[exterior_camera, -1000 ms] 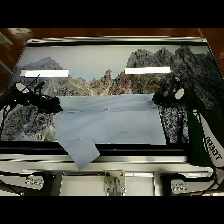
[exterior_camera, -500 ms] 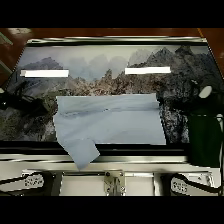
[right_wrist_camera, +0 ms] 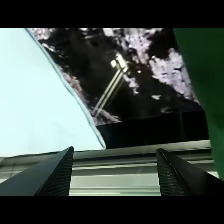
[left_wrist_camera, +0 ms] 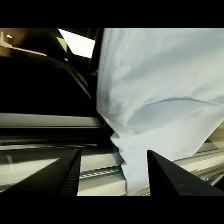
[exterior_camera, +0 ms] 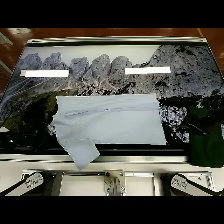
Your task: Fold the shirts.
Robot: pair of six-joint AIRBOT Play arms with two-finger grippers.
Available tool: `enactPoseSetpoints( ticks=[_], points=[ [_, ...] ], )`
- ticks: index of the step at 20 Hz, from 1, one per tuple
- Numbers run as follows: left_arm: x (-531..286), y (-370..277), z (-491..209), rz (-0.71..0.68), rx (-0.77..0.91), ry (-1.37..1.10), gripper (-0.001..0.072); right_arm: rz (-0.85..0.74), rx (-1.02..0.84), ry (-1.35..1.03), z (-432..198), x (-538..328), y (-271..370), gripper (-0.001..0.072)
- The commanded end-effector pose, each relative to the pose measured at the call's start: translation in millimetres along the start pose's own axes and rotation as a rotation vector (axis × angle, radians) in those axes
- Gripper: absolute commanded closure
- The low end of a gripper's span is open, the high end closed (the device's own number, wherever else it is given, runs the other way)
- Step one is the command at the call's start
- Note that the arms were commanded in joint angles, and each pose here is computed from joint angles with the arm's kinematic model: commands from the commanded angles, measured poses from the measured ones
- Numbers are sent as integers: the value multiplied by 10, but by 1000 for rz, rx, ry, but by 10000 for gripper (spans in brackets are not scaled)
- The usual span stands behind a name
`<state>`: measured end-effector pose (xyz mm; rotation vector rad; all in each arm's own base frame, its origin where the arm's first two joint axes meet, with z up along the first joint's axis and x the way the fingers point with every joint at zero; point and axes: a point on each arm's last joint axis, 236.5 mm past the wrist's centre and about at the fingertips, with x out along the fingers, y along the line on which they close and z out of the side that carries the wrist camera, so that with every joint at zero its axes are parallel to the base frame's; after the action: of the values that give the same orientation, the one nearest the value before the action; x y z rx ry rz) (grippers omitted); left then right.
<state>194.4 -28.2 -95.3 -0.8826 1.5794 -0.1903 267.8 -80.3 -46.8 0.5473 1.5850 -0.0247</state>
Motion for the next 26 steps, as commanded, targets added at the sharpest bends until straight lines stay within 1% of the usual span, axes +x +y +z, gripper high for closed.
enactPoseSetpoints(
  ticks=[1,3,4,5,11,13,15,16,17,18,20,26],
  points=[
    [250,-18,-124,-11,10,4,231,33,21,0,-24,28,19,79],
    [358,-110,-118,-32,11,-10,225,33,20,0,-24,28,19,79],
    [401,-134,-103,-32,16,-20,183,33,21,-1,-23,28,19,79],
    [429,-149,-94,-30,22,-26,163,33,21,1,-26,28,20,79],
    [539,-187,-137,-35,23,4,164,34,30,3,-30,28,21,79],
    [597,-195,-193,-34,25,33,183,35,47,10,-50,46,21,79],
    [619,-231,-254,-38,55,59,413,80,70,65,-210,160,101,78],
    [617,-261,-307,-51,87,81,583,129,77,99,-321,257,191,78],
    [611,-278,-349,-60,108,98,665,185,66,129,-439,369,291,77],
    [607,-292,-384,-67,116,112,672,218,56,153,-545,466,341,77],
    [600,-305,-403,-73,116,121,672,212,56,193,-716,616,296,77],
    [564,-278,-342,-79,92,96,672,226,105,167,-742,805,302,77]
  ],
)
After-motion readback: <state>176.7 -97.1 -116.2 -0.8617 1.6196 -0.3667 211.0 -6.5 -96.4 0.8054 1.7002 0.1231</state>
